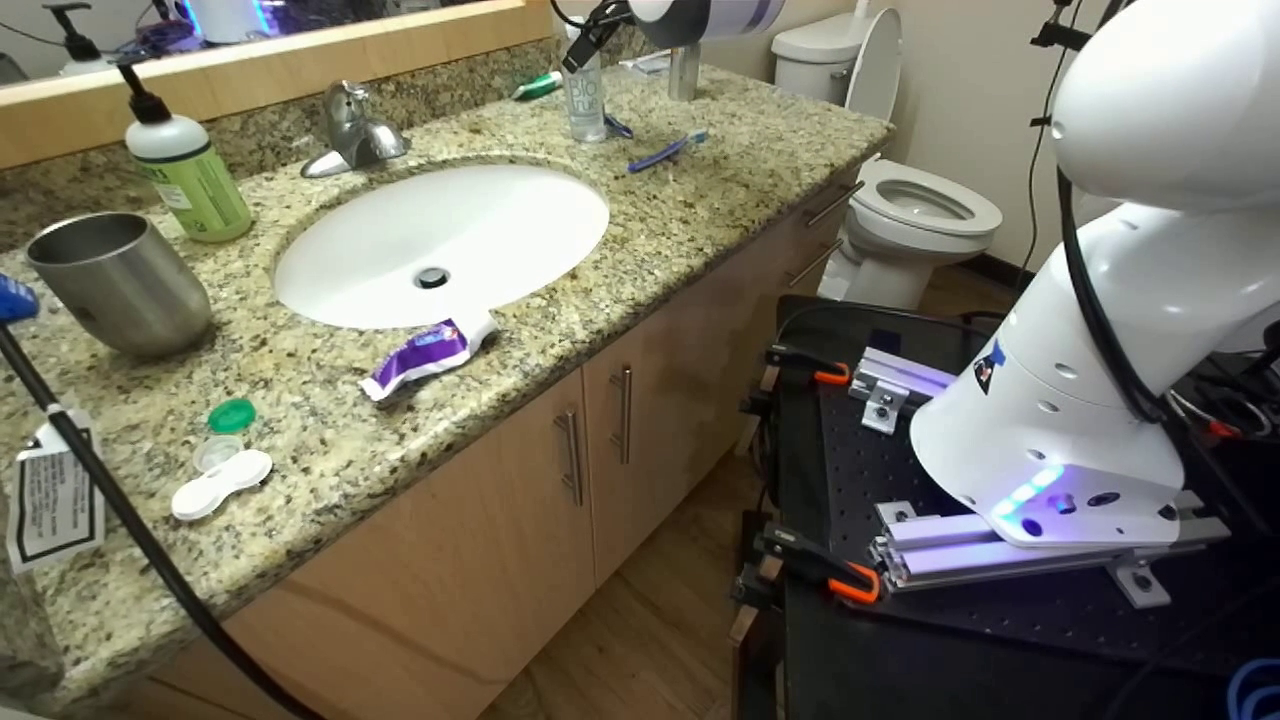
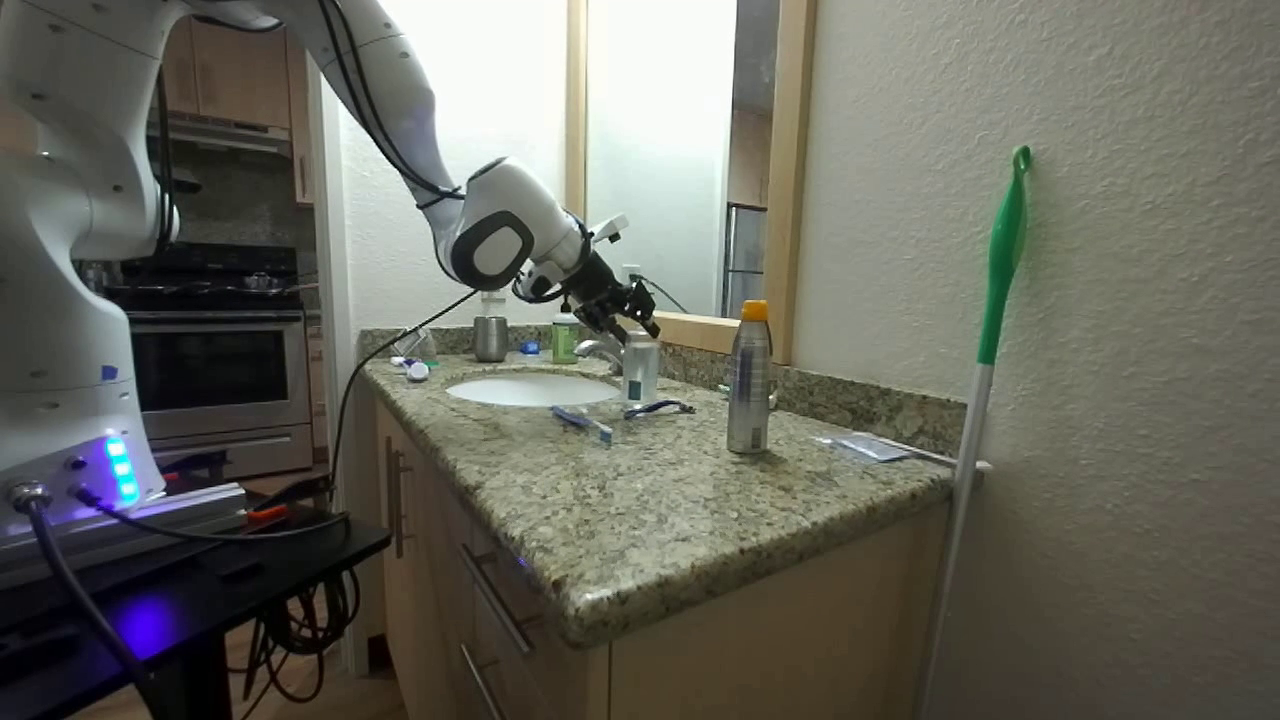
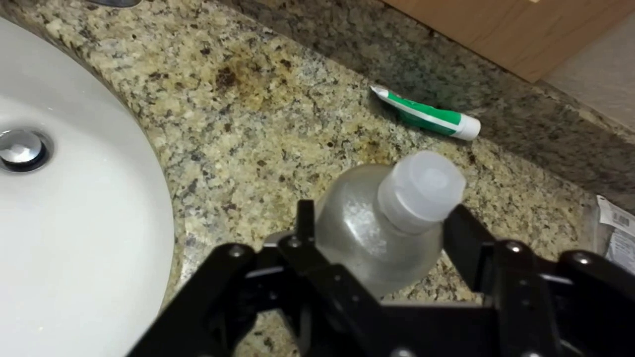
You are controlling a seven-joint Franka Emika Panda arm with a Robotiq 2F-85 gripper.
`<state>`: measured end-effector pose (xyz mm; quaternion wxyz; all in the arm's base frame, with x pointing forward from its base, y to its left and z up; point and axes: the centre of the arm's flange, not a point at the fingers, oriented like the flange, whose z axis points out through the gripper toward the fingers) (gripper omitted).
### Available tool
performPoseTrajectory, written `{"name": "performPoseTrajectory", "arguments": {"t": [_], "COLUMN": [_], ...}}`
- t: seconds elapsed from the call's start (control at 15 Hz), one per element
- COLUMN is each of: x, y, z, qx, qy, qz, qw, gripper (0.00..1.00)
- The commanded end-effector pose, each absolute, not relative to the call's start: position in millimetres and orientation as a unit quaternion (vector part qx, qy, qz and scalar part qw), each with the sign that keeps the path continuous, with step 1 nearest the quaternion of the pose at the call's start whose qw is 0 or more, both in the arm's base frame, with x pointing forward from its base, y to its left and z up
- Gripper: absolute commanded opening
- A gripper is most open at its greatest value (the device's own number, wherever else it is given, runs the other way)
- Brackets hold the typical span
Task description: Place the toothbrush and the clear bottle on the right side of the counter
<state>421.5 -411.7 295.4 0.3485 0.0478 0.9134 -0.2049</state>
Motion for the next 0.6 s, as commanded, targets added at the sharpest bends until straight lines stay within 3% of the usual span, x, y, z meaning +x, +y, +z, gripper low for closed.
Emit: {"name": "performPoseTrajectory", "arguments": {"t": [0.0,0.2,0.53], "x": [430,429,403], "y": [-413,-407,-419], "z": [280,303,400], "qx": [0.062,0.064,0.064], "qy": [0.934,0.939,0.905], "qz": [-0.151,-0.125,-0.174], "qw": [0.318,0.314,0.383], "gripper": [0.98,1.00,1.00]}}
